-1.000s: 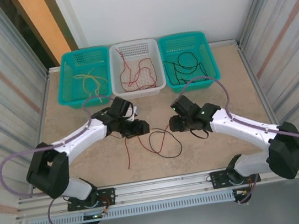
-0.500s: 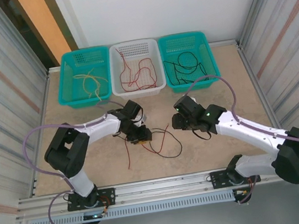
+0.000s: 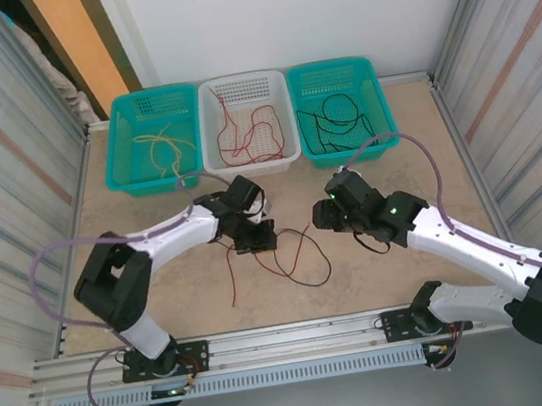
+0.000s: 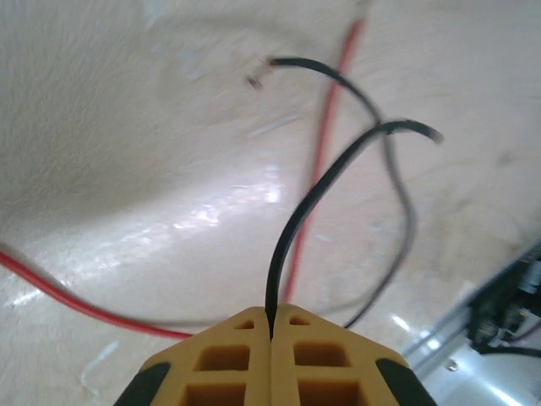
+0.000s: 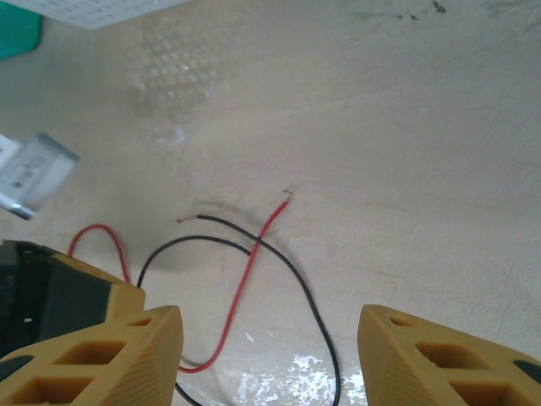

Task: Untangle the cables

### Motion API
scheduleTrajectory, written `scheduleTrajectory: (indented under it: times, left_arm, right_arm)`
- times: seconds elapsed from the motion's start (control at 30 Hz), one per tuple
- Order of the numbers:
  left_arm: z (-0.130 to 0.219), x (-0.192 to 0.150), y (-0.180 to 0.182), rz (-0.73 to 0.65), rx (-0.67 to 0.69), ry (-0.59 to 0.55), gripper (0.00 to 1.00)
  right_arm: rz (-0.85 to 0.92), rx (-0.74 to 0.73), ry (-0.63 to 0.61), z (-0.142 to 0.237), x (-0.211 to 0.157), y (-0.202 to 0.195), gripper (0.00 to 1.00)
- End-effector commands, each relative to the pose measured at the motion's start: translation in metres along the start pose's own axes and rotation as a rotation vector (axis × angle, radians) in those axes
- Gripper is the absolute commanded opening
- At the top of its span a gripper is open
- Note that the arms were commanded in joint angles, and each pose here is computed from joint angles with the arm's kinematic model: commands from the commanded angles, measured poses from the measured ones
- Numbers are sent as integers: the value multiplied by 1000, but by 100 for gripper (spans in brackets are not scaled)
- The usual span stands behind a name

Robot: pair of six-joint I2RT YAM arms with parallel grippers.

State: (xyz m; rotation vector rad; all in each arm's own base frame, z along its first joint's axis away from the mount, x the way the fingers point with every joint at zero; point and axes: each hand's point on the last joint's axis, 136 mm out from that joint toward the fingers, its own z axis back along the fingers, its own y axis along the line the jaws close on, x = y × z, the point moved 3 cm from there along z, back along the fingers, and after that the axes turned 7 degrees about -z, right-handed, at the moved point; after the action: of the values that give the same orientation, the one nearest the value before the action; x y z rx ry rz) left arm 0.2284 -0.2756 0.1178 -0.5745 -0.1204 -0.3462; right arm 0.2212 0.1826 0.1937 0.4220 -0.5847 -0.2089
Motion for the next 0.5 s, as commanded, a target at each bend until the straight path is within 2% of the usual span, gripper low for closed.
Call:
scheduleTrajectory:
  times: [0.0,0.23,0.47]
  left_arm:
    - [57,22,-38,-140,-54,-168,0]
    - [140,31,-89,-332,-184,-394,0]
    - [182,36,-110,-368,-290,-463,0]
  right_arm:
    - [8,110,-37,13,7,19,61]
    - [35,217,-61,26,14,40,64]
    - [91,346,-67,40,12,69,65]
